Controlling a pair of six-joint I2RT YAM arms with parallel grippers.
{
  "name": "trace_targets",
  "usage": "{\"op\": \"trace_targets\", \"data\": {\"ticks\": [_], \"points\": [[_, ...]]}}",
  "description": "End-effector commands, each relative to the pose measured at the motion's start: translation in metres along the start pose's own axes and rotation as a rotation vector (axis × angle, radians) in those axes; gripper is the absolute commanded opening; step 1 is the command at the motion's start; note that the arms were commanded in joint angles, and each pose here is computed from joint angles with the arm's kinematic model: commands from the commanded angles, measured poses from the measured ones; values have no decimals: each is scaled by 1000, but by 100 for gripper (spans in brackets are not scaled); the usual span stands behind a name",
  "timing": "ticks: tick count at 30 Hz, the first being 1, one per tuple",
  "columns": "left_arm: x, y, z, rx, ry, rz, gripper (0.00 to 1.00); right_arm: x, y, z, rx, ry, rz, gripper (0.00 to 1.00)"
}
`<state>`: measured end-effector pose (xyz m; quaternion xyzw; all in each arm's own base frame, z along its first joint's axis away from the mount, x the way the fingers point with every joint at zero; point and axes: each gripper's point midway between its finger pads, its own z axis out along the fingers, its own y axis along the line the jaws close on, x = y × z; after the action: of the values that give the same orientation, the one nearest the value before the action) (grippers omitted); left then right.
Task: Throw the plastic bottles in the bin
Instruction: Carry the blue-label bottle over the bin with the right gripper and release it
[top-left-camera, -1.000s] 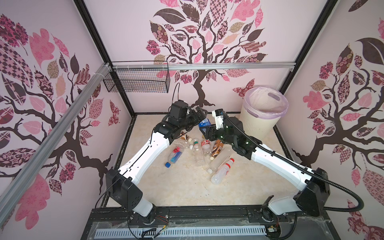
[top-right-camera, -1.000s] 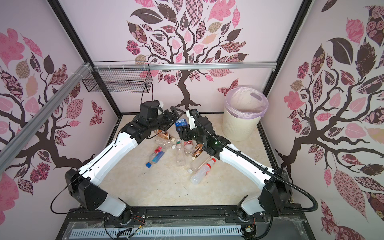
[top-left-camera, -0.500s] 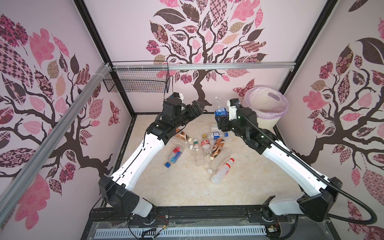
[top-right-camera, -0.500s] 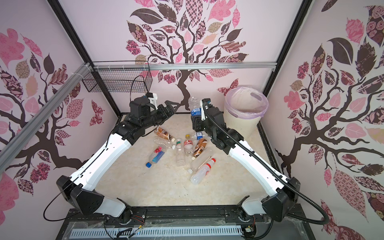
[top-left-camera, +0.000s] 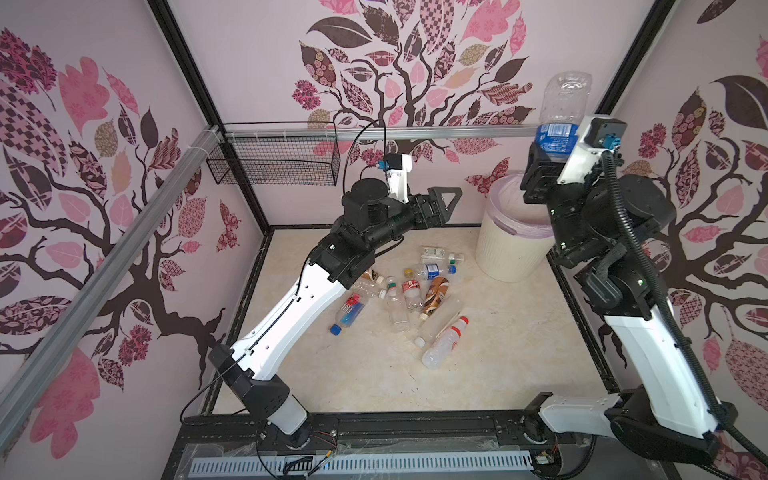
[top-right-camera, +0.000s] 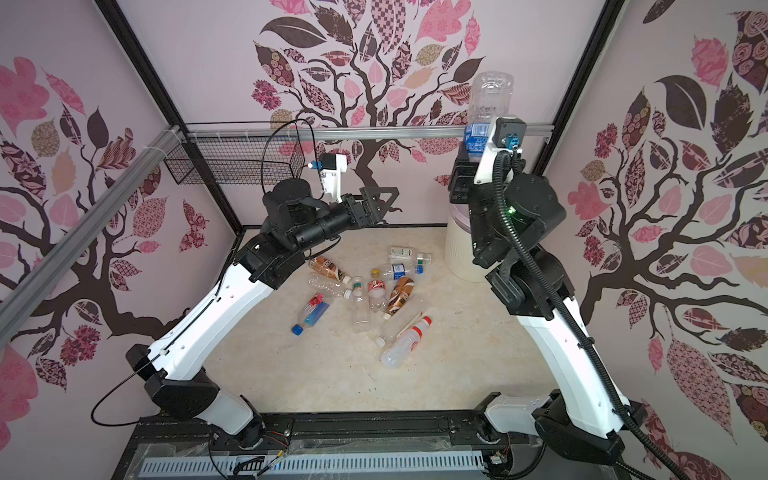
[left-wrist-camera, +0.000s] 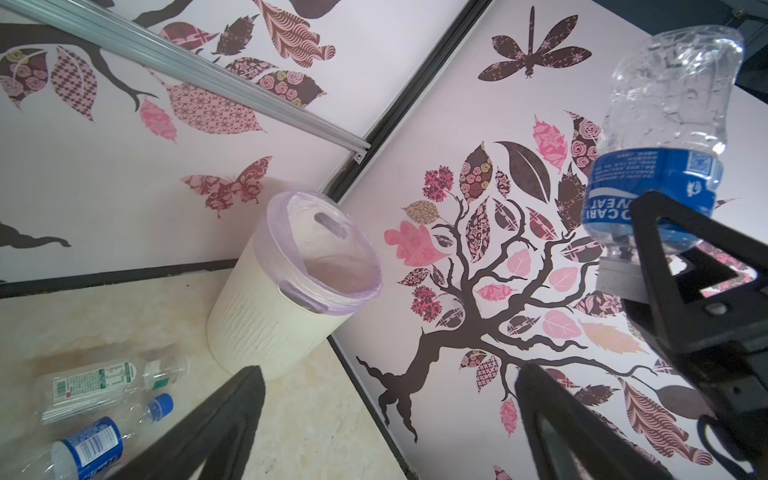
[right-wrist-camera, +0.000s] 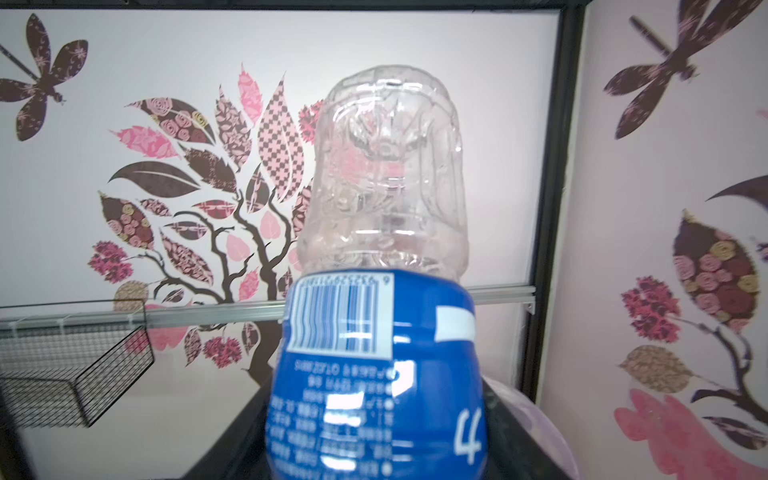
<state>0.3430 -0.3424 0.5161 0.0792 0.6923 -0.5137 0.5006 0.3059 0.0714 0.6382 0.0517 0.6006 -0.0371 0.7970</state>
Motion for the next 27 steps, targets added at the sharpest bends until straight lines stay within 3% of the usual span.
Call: {"op": "trace_targets", "data": {"ticks": [1, 6, 8, 10, 17, 22, 27], "points": [[3, 2, 8, 15, 4, 16, 98, 23, -33, 32, 143, 40, -84, 55], [17, 19, 9, -35, 30, -10, 98, 169, -110, 115, 279, 357, 46, 58], [23, 24, 7, -51, 46, -9, 98, 212, -110, 134, 258, 488, 62, 75], [27, 27, 5, -69, 64, 6, 98, 215, -107, 138, 246, 500, 77, 90], [43, 45, 6, -120, 102, 19, 98, 187, -102, 132, 207, 445, 93, 99], [52, 50, 9, -129, 131, 10, 98, 191, -100, 122, 190, 458, 99, 100], [58, 56, 5, -146, 142, -1, 98, 242, -85, 121, 117, 589, 90, 100]]}}
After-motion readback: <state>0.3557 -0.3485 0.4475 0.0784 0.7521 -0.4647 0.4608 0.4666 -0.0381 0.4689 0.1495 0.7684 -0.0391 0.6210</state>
